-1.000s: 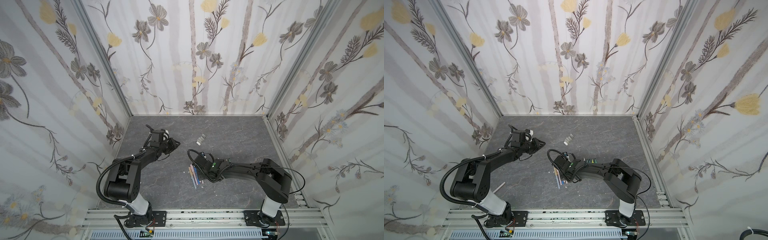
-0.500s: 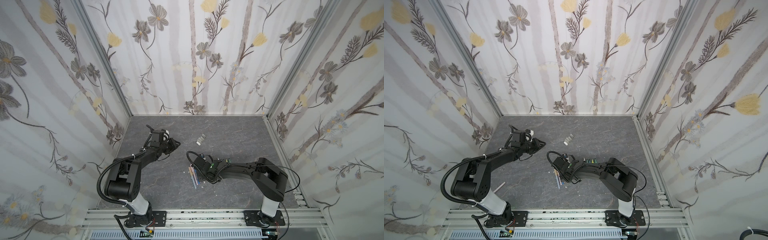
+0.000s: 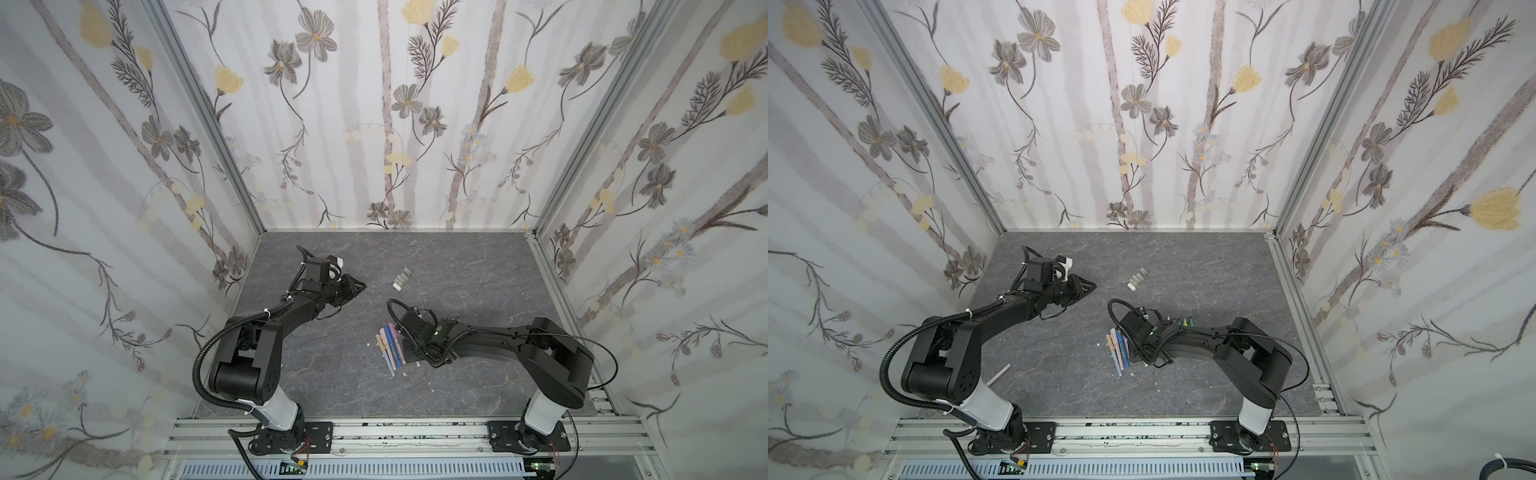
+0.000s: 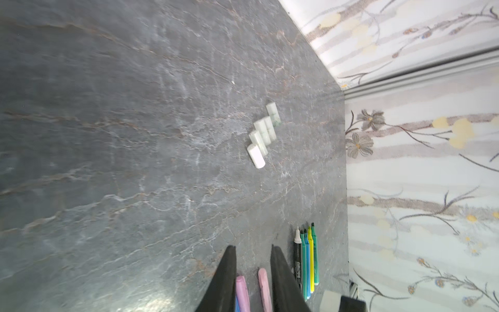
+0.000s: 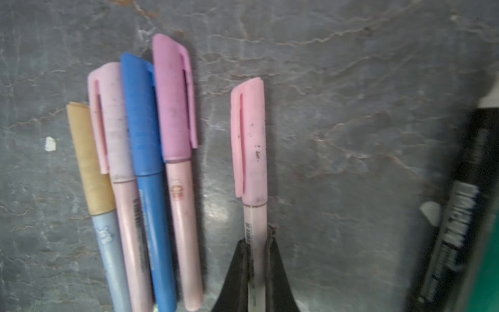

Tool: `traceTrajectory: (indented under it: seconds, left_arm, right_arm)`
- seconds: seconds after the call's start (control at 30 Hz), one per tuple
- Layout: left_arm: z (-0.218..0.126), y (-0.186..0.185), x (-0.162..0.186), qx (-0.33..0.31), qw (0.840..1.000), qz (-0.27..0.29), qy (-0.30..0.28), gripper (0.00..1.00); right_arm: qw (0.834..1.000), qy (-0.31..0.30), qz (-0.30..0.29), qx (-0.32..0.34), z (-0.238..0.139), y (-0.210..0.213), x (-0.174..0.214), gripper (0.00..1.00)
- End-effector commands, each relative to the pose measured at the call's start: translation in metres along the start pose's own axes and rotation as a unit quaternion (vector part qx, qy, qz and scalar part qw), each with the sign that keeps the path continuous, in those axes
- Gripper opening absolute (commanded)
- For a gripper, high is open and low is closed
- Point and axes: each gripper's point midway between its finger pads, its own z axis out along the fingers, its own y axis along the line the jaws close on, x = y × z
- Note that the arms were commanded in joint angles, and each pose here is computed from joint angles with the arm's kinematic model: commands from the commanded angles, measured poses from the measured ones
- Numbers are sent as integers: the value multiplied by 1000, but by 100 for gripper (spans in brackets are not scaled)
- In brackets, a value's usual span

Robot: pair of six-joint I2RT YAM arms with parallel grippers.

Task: Open the pen caps
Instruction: 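Grasp the light pink pen with the right gripper and lift it upright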

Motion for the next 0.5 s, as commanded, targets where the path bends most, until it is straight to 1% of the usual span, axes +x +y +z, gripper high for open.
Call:
traceTrajectory:
  seconds: [0.0,0.07,0.17,0.2,0.27,0.37,0.47]
  left_arm:
    - [0,-26,13,36,998,38,31,22]
    - [3,-44,24,64,995,58,49,22]
    - [9,-67,42,99,989,76,76,23]
    - [10,-73,46,107,988,81,82,23]
    - [13,-84,54,118,985,88,90,23]
    - [15,-102,63,141,980,97,98,25]
    - [19,-111,67,151,979,96,101,25]
  right_arm:
    - [999,-20,-8,-33,-18,-5,-15,0]
    - [996,-47,-16,-70,-35,-5,-30,0]
    - [991,-77,-33,-101,-54,-4,-46,0]
    - [991,-88,-24,-102,-58,-13,-56,0]
    - [987,-104,-21,-120,-69,-16,-66,0]
    - [982,-123,-12,-141,-80,-20,-76,0]
    - [978,-144,-9,-150,-90,-22,-85,0]
